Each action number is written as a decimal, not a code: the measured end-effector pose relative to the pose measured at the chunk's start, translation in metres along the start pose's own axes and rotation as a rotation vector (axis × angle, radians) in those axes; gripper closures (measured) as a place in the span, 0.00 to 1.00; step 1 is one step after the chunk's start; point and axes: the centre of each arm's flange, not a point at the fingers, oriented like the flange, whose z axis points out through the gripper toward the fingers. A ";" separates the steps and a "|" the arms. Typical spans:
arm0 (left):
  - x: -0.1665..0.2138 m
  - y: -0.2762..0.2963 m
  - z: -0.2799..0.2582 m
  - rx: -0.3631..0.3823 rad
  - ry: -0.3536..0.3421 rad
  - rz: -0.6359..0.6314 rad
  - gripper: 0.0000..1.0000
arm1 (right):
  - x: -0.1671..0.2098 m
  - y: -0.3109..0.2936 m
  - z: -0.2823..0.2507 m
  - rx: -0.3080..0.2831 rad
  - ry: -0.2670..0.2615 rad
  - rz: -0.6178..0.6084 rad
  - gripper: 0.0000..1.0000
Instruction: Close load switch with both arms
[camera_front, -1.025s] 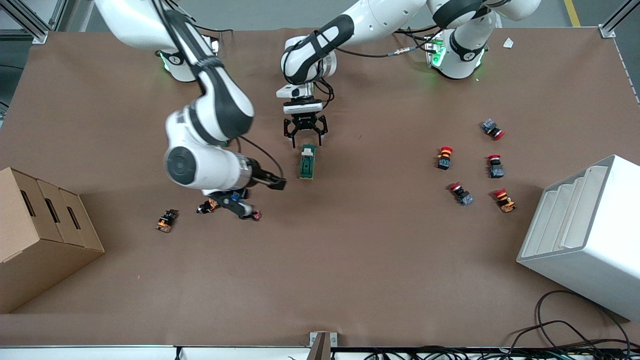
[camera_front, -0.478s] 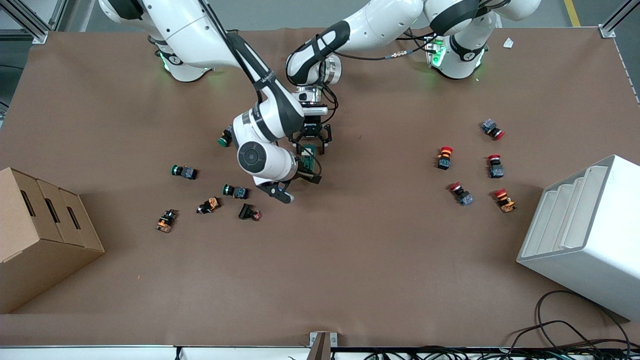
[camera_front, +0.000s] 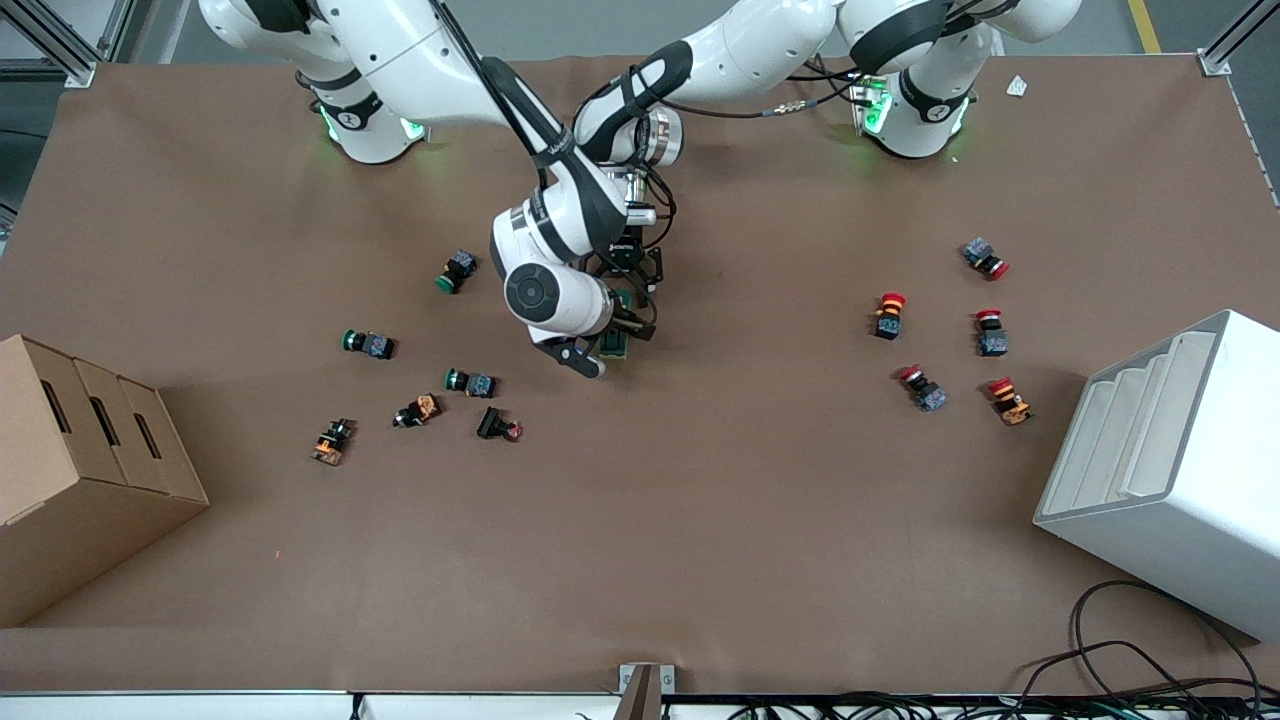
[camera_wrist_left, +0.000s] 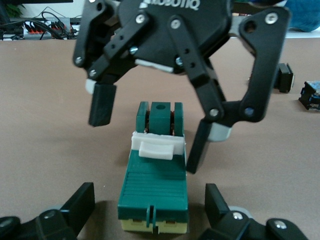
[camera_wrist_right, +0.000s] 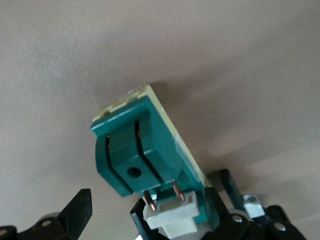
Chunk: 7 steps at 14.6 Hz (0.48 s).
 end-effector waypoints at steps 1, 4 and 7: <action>-0.001 0.000 0.000 0.000 0.003 0.001 0.02 | -0.003 -0.001 0.000 0.003 0.004 0.004 0.00; -0.001 0.000 0.000 0.000 0.004 0.002 0.02 | -0.005 -0.003 -0.003 0.013 0.008 0.021 0.00; -0.001 0.000 0.000 0.000 0.004 0.001 0.02 | -0.006 -0.004 -0.005 0.018 0.009 0.027 0.00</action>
